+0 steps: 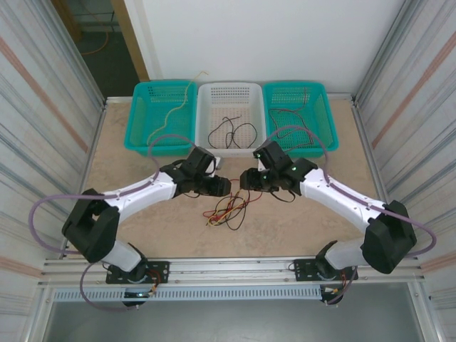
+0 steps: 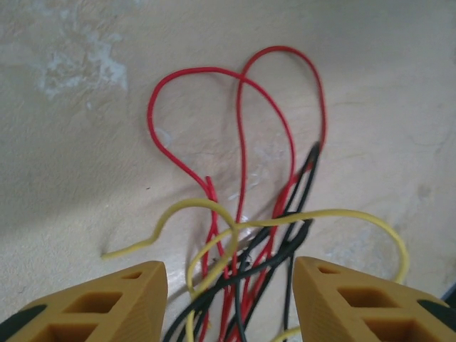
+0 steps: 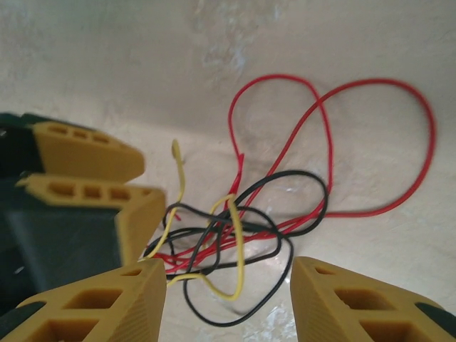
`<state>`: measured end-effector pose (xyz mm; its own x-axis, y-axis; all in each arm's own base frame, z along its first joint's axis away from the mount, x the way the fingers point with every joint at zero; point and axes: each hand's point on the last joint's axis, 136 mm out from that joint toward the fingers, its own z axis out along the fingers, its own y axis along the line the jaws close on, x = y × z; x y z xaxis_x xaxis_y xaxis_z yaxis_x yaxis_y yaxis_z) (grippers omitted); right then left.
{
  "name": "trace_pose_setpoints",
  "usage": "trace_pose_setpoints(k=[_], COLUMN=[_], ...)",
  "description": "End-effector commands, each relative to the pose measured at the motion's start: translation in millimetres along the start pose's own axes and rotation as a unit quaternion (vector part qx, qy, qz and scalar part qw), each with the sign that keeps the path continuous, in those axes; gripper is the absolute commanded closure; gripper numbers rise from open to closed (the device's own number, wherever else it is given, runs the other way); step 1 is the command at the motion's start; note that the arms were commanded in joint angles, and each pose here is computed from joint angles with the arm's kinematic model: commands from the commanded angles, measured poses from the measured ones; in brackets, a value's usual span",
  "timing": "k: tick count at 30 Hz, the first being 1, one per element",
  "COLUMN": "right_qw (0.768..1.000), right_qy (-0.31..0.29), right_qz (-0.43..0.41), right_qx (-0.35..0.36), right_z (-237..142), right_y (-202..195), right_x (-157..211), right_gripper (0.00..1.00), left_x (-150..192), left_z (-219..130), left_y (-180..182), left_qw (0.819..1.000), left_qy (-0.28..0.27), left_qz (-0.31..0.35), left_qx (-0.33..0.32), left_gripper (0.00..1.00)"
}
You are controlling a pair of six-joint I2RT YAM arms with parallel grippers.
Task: Untangle the cables
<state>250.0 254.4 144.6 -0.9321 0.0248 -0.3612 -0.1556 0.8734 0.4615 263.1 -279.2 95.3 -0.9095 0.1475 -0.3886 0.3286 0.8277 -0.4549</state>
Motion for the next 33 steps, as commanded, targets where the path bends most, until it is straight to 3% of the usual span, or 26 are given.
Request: trace_pose_setpoints(k=[1,11,18,25,28,33], right_qw=[1.0,0.999,0.998,0.998,0.998,0.997], right_qy=[-0.001,0.021,0.041,0.032,0.033,0.037], right_qz=[0.019,0.032,0.033,0.03,0.036,0.053], right_qx=[-0.003,0.017,0.029,0.033,0.039,0.042], right_z=[11,28,38,37,38,42], right_y=[5,-4,-9,-8,-13,-20], right_x=[3,22,29,23,26,30], right_gripper=[0.53,0.63,0.72,0.84,0.88,0.91], left_x=[-15,-19,-24,-4,1,-3], left_z=[-5,11,-9,-33,-38,-31], left_y=[-4,2,2,-16,-25,-35], left_qw=[1.0,0.999,0.998,0.997,0.994,0.986], left_qy=[-0.018,-0.017,-0.041,-0.048,-0.06,-0.07], left_qz=[-0.003,-0.045,-0.051,0.032,0.089,0.154], left_qx=[-0.008,0.005,0.017,0.045,0.028,0.009], left_gripper=[0.5,0.5,0.51,0.55,0.67,0.74])
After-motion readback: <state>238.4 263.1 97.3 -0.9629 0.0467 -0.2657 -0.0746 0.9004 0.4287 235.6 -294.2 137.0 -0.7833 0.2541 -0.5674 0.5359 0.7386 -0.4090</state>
